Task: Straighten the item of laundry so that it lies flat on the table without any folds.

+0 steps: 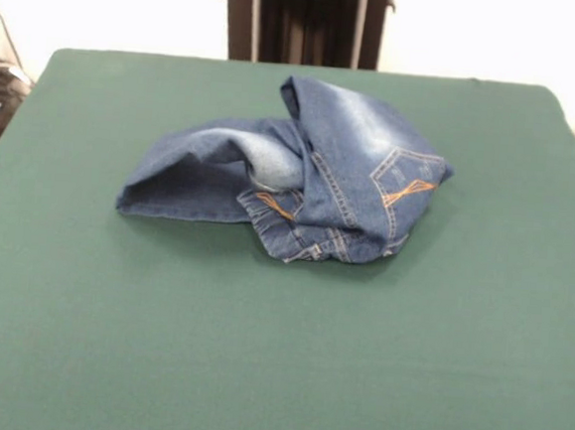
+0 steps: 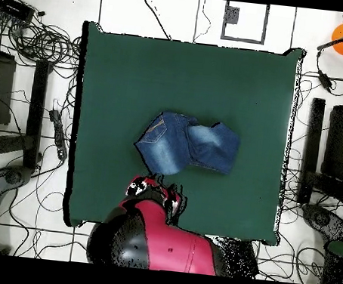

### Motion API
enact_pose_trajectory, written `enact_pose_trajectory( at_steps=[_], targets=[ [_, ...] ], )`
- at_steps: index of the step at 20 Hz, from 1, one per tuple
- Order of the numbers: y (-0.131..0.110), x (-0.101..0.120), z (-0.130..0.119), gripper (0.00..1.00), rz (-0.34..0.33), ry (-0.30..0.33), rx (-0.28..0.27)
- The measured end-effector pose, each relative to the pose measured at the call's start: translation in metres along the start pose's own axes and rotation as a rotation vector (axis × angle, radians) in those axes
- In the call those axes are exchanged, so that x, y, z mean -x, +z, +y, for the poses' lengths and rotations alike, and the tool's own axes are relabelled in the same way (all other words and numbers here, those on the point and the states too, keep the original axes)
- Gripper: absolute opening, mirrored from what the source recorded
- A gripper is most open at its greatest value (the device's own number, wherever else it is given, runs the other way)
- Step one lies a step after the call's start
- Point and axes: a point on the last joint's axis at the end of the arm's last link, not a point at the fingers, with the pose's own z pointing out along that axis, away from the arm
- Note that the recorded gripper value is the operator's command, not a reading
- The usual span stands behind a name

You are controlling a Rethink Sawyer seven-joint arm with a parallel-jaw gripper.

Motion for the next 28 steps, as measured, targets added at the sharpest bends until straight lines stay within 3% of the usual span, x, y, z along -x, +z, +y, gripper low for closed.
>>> enact_pose_trajectory(
  at_steps=[28],
  targets=[
    [0.076,-0.044,0.014,1.0,0.091,-0.079,0.028]
  ],
)
